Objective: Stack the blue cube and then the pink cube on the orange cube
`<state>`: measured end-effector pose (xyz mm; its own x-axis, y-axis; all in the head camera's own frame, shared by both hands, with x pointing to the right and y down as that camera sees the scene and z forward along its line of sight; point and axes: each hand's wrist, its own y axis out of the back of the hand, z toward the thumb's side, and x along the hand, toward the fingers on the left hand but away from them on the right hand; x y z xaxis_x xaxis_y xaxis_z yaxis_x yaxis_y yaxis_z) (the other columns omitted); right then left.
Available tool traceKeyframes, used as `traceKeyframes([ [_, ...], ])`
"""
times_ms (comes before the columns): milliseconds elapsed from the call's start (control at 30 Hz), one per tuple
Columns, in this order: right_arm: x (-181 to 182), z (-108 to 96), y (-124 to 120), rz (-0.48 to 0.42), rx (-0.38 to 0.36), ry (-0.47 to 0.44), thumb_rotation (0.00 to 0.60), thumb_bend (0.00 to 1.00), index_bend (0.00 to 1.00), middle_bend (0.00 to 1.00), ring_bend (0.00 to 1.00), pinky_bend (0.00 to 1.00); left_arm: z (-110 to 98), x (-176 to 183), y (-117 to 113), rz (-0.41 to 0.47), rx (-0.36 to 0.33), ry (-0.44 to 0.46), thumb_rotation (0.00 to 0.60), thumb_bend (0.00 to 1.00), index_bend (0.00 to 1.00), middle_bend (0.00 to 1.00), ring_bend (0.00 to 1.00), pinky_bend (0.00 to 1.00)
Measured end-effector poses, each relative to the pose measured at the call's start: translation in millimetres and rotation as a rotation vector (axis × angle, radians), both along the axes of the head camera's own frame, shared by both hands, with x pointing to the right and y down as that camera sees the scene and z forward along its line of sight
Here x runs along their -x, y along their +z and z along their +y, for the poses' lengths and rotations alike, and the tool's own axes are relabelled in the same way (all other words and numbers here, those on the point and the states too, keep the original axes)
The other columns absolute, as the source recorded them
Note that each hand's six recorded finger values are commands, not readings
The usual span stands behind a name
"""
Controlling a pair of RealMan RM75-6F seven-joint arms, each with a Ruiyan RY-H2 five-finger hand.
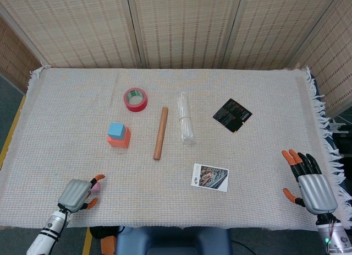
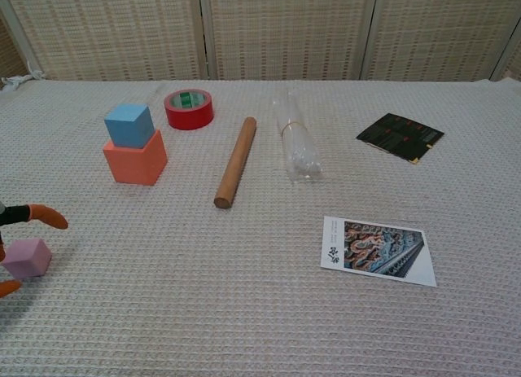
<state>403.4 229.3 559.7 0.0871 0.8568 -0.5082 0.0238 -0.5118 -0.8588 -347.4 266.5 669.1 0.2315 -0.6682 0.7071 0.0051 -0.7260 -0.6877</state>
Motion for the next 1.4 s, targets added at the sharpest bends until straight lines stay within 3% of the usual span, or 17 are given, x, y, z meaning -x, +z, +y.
traceKeyframes([
  [400, -2, 0, -1, 0.008, -0.002, 0.005, 0.600, 0.15, 0.00, 0.00, 0.00, 0.00, -2, 13, 9, -0.086, -0.052, -0.045, 0.600, 0.30, 0.30, 1.00, 1.00, 1.00],
  [700, -1, 2, 0, 0.012, 0.014, -0.004, 0.600, 0.16, 0.00, 0.00, 0.00, 0.00, -1, 16, 16, -0.086, -0.059, -0.077, 0.600, 0.31, 0.43, 1.00, 1.00, 1.00],
  [967, -1, 2, 2, 0.004, 0.043, -0.008, 0.600, 0.15, 0.00, 0.00, 0.00, 0.00, -5, 15, 18, -0.074, -0.076, -0.085, 0.600, 0.30, 0.48, 1.00, 1.00, 1.00],
  [1233, -2, 2, 1, 0.004, 0.040, -0.004, 0.600, 0.15, 0.00, 0.00, 0.00, 0.00, -21, 17, -6, -0.095, -0.115, -0.010, 0.600, 0.31, 0.47, 1.00, 1.00, 1.00],
  [1400, -2, 1, 1, 0.006, 0.036, 0.001, 0.600, 0.15, 0.00, 0.00, 0.00, 0.00, -55, 18, -35, -0.114, -0.156, 0.045, 0.600, 0.31, 0.47, 1.00, 1.00, 1.00],
])
